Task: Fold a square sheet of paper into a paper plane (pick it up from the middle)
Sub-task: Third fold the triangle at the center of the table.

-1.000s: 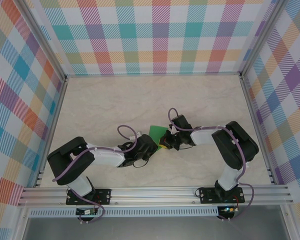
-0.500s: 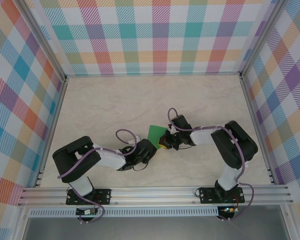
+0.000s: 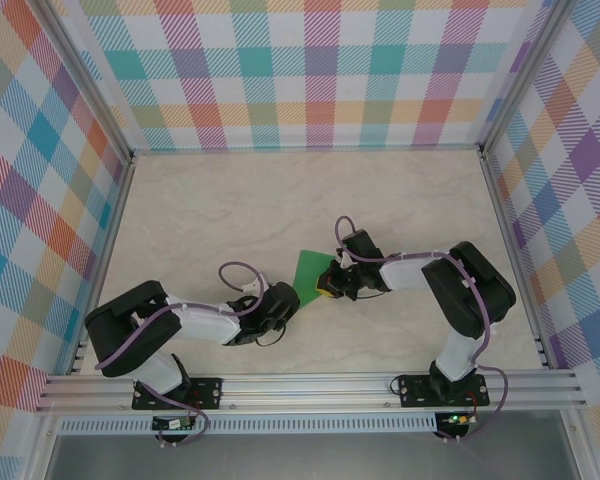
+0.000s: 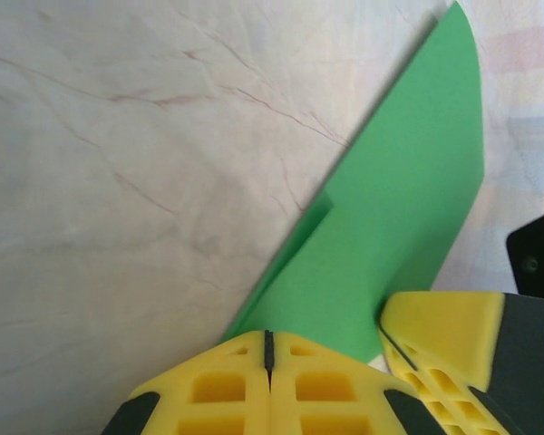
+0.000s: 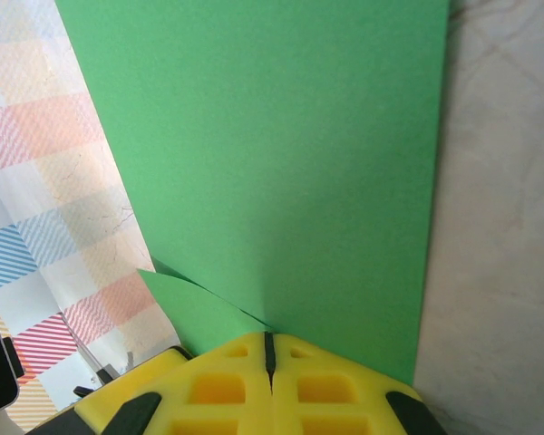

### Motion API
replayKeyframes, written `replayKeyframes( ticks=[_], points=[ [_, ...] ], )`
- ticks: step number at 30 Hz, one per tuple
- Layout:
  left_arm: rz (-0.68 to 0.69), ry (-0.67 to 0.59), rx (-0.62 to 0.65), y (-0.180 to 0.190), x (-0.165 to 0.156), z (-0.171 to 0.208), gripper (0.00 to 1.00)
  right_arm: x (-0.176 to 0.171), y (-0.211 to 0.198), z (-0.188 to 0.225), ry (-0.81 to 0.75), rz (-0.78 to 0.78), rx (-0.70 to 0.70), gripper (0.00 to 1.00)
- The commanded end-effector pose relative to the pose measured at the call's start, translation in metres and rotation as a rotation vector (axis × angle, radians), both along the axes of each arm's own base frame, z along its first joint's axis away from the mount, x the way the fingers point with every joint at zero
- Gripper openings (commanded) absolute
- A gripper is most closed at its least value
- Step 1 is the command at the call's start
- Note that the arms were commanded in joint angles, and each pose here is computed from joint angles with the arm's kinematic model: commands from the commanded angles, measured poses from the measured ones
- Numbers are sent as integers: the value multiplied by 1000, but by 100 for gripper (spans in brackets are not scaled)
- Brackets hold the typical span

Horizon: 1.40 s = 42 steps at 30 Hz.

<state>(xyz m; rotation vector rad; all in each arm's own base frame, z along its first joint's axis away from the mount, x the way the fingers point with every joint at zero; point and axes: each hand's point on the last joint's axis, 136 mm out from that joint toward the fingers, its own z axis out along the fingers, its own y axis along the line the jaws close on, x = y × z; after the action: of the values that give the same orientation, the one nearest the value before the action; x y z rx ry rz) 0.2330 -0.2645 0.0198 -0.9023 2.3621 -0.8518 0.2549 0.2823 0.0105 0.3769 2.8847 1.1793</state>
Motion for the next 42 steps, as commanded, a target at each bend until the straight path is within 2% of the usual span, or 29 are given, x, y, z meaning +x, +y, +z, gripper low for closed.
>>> replayKeyframes(
  ticks=[1,13,20,26,32,42],
  points=[
    [22,19,72,20,-8,-12,0,-43,-56,-68,190,-52,-307,0],
    [23,38,95,32,-19,-17,0,-44,-58,-70,198,-59,-321,0],
    [-104,-67,99,9,-8,34,0,-51,-57,-68,234,-71,-296,0],
    [-168,-105,-20,-20,-5,55,0,-57,-59,-55,255,-122,-265,0],
    [-192,-67,-102,-48,-3,42,0,-51,-56,-47,241,-131,-260,0],
    [-73,-1,-126,-33,-7,9,0,-54,-58,-53,262,-131,-276,0]
  ],
)
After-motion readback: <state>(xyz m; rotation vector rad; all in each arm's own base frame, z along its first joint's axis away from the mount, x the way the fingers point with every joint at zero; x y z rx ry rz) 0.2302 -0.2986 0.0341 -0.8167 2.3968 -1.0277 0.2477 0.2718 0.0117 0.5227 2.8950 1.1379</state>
